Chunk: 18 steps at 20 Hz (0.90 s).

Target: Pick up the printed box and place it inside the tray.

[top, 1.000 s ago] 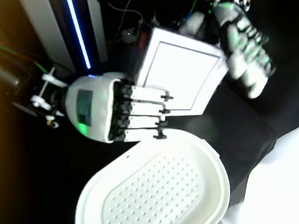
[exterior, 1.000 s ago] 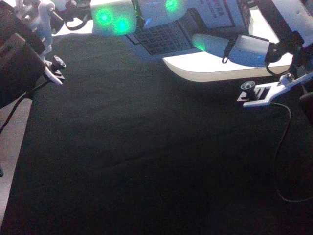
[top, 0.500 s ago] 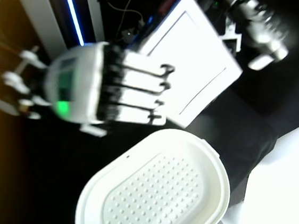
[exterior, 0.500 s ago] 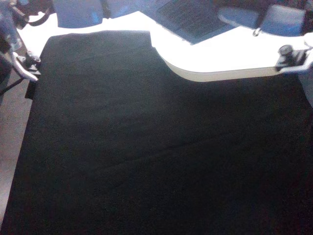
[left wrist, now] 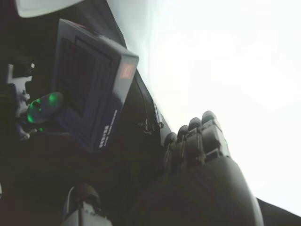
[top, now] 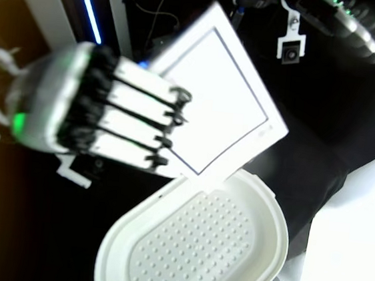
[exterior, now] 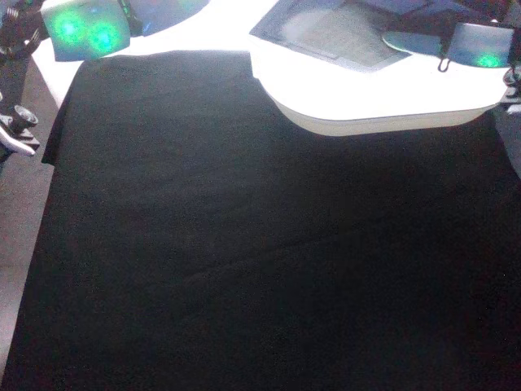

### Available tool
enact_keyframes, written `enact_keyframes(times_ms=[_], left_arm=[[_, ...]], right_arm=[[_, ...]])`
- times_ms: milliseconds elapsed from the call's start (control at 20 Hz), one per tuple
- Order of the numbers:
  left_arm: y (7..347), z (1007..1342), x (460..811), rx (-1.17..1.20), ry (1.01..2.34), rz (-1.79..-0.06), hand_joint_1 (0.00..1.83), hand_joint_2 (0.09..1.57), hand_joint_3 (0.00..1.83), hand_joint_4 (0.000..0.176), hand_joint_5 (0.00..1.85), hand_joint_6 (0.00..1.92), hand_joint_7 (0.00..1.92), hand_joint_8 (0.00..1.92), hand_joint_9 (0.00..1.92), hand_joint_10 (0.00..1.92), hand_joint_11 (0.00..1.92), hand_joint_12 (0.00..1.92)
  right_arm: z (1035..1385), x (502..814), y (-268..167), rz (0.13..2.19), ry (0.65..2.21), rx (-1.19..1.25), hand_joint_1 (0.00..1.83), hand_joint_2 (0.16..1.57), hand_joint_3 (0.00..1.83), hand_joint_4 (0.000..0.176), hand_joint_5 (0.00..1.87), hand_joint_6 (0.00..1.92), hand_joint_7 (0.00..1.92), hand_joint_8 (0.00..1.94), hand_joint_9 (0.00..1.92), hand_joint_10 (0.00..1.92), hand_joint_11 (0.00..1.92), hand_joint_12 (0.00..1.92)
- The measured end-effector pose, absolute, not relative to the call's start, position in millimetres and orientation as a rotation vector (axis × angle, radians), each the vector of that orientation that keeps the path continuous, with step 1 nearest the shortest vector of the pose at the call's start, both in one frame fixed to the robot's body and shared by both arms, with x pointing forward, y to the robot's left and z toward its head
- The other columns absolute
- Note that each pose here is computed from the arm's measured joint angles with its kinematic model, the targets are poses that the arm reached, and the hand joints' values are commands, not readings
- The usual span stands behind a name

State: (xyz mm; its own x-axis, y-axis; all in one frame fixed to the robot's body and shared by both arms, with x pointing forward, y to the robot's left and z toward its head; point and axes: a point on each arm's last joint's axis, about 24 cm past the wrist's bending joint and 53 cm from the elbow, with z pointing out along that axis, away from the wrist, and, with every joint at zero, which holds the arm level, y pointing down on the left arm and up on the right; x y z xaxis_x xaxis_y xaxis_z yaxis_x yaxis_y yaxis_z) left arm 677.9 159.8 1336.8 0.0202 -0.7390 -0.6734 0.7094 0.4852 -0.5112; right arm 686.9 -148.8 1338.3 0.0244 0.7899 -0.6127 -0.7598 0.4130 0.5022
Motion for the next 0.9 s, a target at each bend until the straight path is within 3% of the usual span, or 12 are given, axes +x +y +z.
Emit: enact_keyframes(times_ms=[50, 150, 200, 250, 350, 600, 650, 700, 750, 800, 850, 900], left_arm=[[160.0, 1336.1, 677.4, -0.037, 1.068, -1.125, 0.01, 0.96, 0.01, 0.0, 0.0, 0.0, 0.0, 0.0, 0.0, 0.0, 0.0, 0.0], [162.8, 1331.8, 675.7, -0.038, 1.073, -1.121, 0.03, 0.94, 0.0, 0.0, 0.0, 0.0, 0.0, 0.0, 0.0, 0.0, 0.0, 0.0], [164.9, 1330.9, 676.3, -0.045, 1.074, -1.119, 0.03, 0.95, 0.0, 0.0, 0.0, 0.0, 0.0, 0.0, 0.0, 0.0, 0.0, 0.0], [168.2, 1329.1, 677.4, -0.059, 1.076, -1.116, 0.0, 0.97, 0.01, 0.0, 0.0, 0.0, 0.0, 0.0, 0.0, 0.0, 0.0, 0.0], [169.5, 1327.0, 677.7, -0.066, 1.08, -1.115, 0.03, 0.92, 0.0, 0.0, 0.0, 0.0, 0.0, 0.0, 0.0, 0.0, 0.0, 0.0], [169.2, 1318.3, 675.9, -0.066, 1.095, -1.115, 0.07, 0.89, 0.0, 0.009, 0.0, 0.0, 0.0, 0.0, 0.0, 0.0, 0.0, 0.0], [170.5, 1316.6, 676.2, -0.072, 1.097, -1.116, 0.08, 0.89, 0.0, 0.018, 0.0, 0.0, 0.0, 0.0, 0.0, 0.0, 0.0, 0.0], [172.5, 1313.3, 676.6, -0.083, 1.102, -1.116, 0.07, 0.9, 0.0, 0.038, 0.0, 0.0, 0.0, 0.0, 0.0, 0.0, 0.0, 0.0], [173.2, 1312.6, 676.6, -0.085, 1.103, -1.116, 0.05, 0.92, 0.01, 0.07, 0.0, 0.0, 0.0, 0.0, 0.0, 0.0, 0.0, 0.0], [174.0, 1310.7, 676.8, -0.088, 1.106, -1.115, 0.03, 0.93, 0.01, 0.072, 0.0, 0.0, 0.0, 0.0, 0.0, 0.0, 0.0, 0.0], [174.6, 1309.9, 676.3, -0.09, 1.105, -1.116, 0.04, 0.91, 0.0, 0.082, 0.0, 0.0, 0.0, 0.0, 0.0, 0.0, 0.0, 0.0], [174.8, 1309.1, 676.1, -0.092, 1.106, -1.118, 0.04, 0.89, 0.0, 0.102, 0.0, 0.0, 0.0, 0.0, 0.0, 0.0, 0.0, 0.0]], right_arm=[[1339.4, 689.0, -148.1, 1.179, 0.983, 0.031, 1.22, 1.02, 0.0, 0.0, 1.2, 0.55, 1.27, 0.64, 1.38, 1.03, 1.24, 1.54], [1338.8, 693.4, -147.4, 1.121, 1.005, 0.006, 1.2, 1.01, 0.0, 0.0, 1.22, 0.56, 1.3, 0.58, 1.36, 1.04, 1.26, 1.49], [1335.5, 695.4, -146.2, 1.108, 1.022, 0.002, 1.28, 1.03, 0.0, 0.0, 1.23, 0.34, 1.21, 0.84, 1.27, 1.0, 1.15, 1.45], [1331.4, 697.4, -144.2, 1.097, 1.043, -0.005, 1.29, 1.02, 0.0, 0.0, 1.23, 0.32, 1.22, 0.82, 1.24, 0.88, 1.08, 1.38], [1328.8, 699.0, -144.2, 1.088, 1.058, -0.011, 1.29, 1.05, 0.0, 0.0, 1.24, 0.24, 1.14, 0.99, 1.19, 1.09, 1.05, 1.54], [1332.0, 706.3, -163.9, 1.038, 1.062, 0.0, 1.29, 1.04, 0.0, 0.0, 1.2, 0.35, 1.16, 0.93, 1.14, 0.87, 0.91, 1.35], [1334.4, 707.0, -165.7, 1.027, 1.059, -0.002, 1.29, 1.05, 0.0, 0.0, 1.2, 0.32, 1.13, 0.99, 1.16, 0.89, 0.93, 1.38], [1337.7, 708.8, -167.1, 0.995, 1.061, -0.016, 1.29, 1.06, 0.0, 0.0, 1.18, 0.36, 1.12, 1.02, 1.15, 0.94, 0.93, 1.41], [1340.3, 710.1, -167.5, 0.972, 1.06, -0.025, 1.28, 1.07, 0.0, 0.0, 1.14, 0.42, 1.08, 1.09, 1.12, 1.03, 0.93, 1.47], [1344.1, 711.8, -167.4, 0.938, 1.056, -0.037, 1.28, 1.09, 0.0, 0.0, 1.11, 0.45, 1.04, 1.17, 1.08, 1.14, 0.92, 1.51], [1345.9, 712.3, -167.2, 0.916, 1.055, -0.044, 1.28, 1.09, 0.0, 0.0, 1.11, 0.47, 1.05, 1.15, 1.06, 1.11, 0.9, 1.46], [1345.5, 712.1, -164.7, 0.904, 1.06, -0.057, 1.28, 1.09, 0.0, 0.0, 1.1, 0.47, 1.04, 1.17, 1.07, 1.12, 0.92, 1.46]])
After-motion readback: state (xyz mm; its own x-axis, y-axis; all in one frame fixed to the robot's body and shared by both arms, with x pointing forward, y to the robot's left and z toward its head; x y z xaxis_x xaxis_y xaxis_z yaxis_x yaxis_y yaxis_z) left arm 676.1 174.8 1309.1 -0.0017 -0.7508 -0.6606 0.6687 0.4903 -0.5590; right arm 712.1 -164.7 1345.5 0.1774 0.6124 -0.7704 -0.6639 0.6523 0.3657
